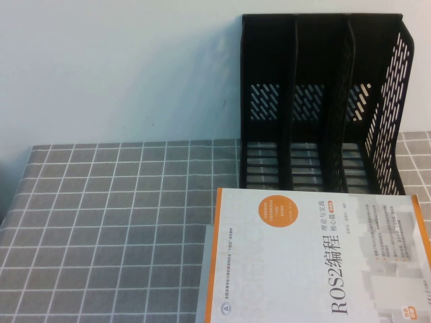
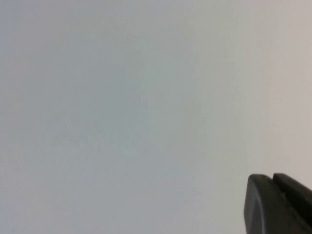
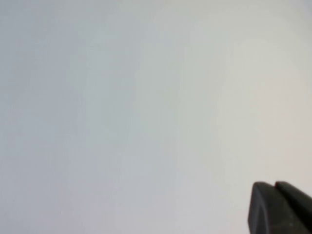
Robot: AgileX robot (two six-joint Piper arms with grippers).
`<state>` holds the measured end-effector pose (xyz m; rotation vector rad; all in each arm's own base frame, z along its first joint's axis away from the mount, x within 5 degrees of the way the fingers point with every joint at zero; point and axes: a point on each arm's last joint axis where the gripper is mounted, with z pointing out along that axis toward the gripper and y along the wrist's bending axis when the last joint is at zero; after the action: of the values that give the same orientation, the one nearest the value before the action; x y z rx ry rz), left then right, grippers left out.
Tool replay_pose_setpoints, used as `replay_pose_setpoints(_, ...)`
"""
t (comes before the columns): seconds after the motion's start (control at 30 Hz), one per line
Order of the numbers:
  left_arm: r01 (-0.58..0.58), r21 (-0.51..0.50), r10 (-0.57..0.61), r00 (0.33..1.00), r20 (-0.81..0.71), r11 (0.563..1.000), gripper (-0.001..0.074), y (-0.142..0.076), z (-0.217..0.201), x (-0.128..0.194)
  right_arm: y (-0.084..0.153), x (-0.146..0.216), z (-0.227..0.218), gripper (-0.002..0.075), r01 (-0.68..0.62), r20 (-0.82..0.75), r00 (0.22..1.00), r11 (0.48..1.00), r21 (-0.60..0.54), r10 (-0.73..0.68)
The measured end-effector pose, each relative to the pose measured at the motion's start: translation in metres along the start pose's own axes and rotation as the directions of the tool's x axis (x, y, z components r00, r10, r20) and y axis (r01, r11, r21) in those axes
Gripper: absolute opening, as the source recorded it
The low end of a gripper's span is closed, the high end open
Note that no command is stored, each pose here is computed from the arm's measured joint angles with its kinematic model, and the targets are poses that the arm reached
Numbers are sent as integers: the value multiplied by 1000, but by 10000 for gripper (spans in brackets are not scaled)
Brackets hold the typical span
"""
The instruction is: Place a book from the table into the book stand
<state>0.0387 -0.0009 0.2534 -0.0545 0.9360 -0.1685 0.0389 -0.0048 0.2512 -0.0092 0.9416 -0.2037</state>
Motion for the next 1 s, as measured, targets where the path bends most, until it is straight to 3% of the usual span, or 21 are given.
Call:
replay_pose_setpoints(0.13, 7, 1, -7, 999, 34, 1000, -3, 0, 0, -3, -2, -5, 0, -3, -16, 51, 999, 1000, 18, 15)
replay_pose_setpoints(0.3, 72, -26, -73, 996, -56, 997, -3, 2, 0, 5, -3, -3, 0, -3, -43, 31, 999, 999, 31, 42)
replay_pose_setpoints(0.43, 73, -46, -81, 978, -190, 996, -3, 1, 3, 6, -3, 1, 6, -3, -131, -172, 976, 991, 36, 135)
replay_pose_setpoints(0.57, 89, -68, -106, 947, -302, 994, -3, -2, 11, -12, 1, -18, 14, -3, -167, -384, 912, 986, -17, 148)
replay_pose_setpoints(0.67, 94, -98, -127, 894, -430, 991, -3, -5, 14, -24, 1, -40, 25, -3, -188, -471, 870, 981, -45, 145)
replay_pose_setpoints(0.83, 132, -167, -211, 709, -673, 977, -3, -11, 24, -27, 3, -58, 50, -3, -204, -601, 790, 976, -69, 123)
replay_pose_setpoints(0.93, 238, -180, -294, 640, -710, 954, -3, -19, 34, -28, 7, -46, 68, -3, -231, -743, 661, 970, -72, 102)
replay_pose_setpoints(1.0, 311, -195, -351, 599, -720, 930, -3, -23, 37, -24, 13, -26, 75, -3, -270, -846, 524, 961, -59, 95)
